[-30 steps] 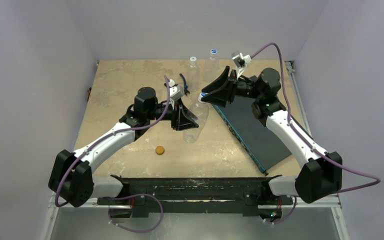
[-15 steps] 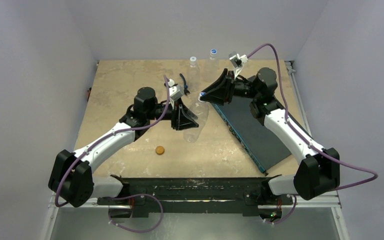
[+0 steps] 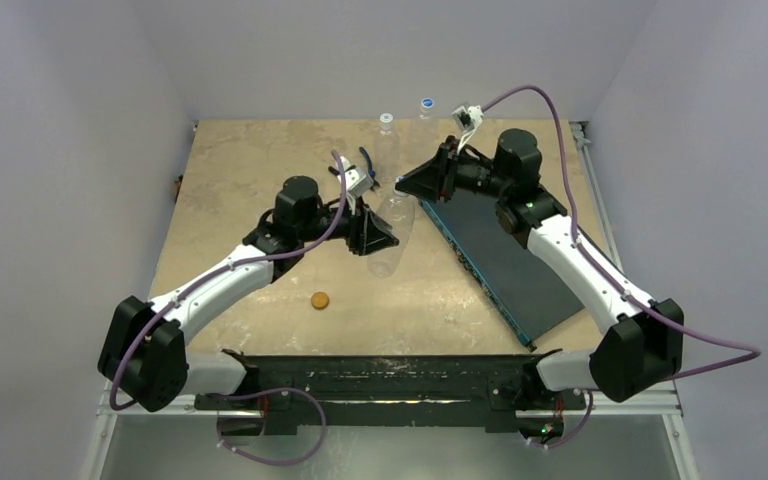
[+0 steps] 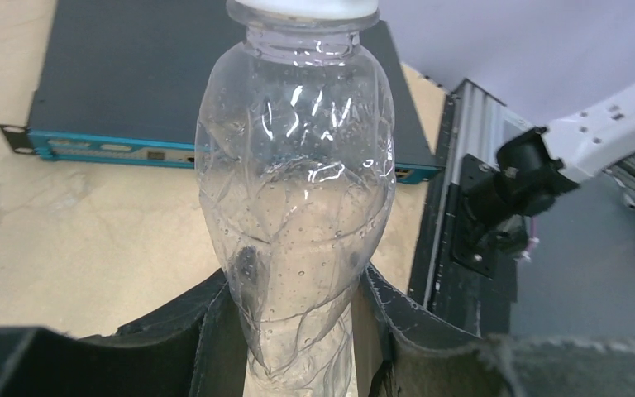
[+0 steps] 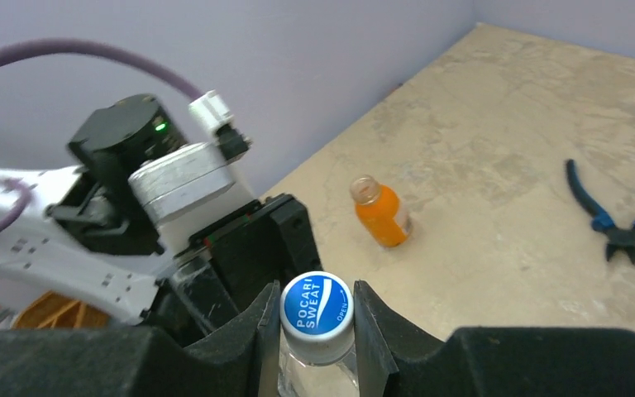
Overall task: Screw on the bottle caps
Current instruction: Screw the bottle cap onto the plastic bottle.
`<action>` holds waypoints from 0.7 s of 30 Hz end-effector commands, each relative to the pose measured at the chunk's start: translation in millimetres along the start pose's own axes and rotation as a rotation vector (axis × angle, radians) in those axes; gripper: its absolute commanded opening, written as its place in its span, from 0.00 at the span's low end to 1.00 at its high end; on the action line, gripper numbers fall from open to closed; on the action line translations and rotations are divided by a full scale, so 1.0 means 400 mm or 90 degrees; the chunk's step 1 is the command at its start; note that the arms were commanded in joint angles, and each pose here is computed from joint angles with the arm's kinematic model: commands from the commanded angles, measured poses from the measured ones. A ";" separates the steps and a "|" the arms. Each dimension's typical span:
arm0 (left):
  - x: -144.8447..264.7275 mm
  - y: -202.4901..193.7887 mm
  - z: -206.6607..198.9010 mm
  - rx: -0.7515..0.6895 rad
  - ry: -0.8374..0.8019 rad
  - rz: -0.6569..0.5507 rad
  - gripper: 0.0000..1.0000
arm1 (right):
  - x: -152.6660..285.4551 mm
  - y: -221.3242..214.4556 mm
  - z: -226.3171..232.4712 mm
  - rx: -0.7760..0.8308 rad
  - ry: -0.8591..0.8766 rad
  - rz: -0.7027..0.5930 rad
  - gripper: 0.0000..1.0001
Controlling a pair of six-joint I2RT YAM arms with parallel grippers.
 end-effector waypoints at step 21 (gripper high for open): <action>-0.086 0.137 0.095 -0.140 0.347 -0.106 0.00 | -0.086 -0.020 -0.036 -0.085 -0.467 0.047 0.09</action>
Point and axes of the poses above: each gripper's point midway between its finger pads, its own x axis back along the fingers, its own z axis along the line the jaws close on, y = z × x, the point moved 3 cm from there along x, back along the fingers, and after that the axes turned 4 degrees about x, right-handed, at the moved point
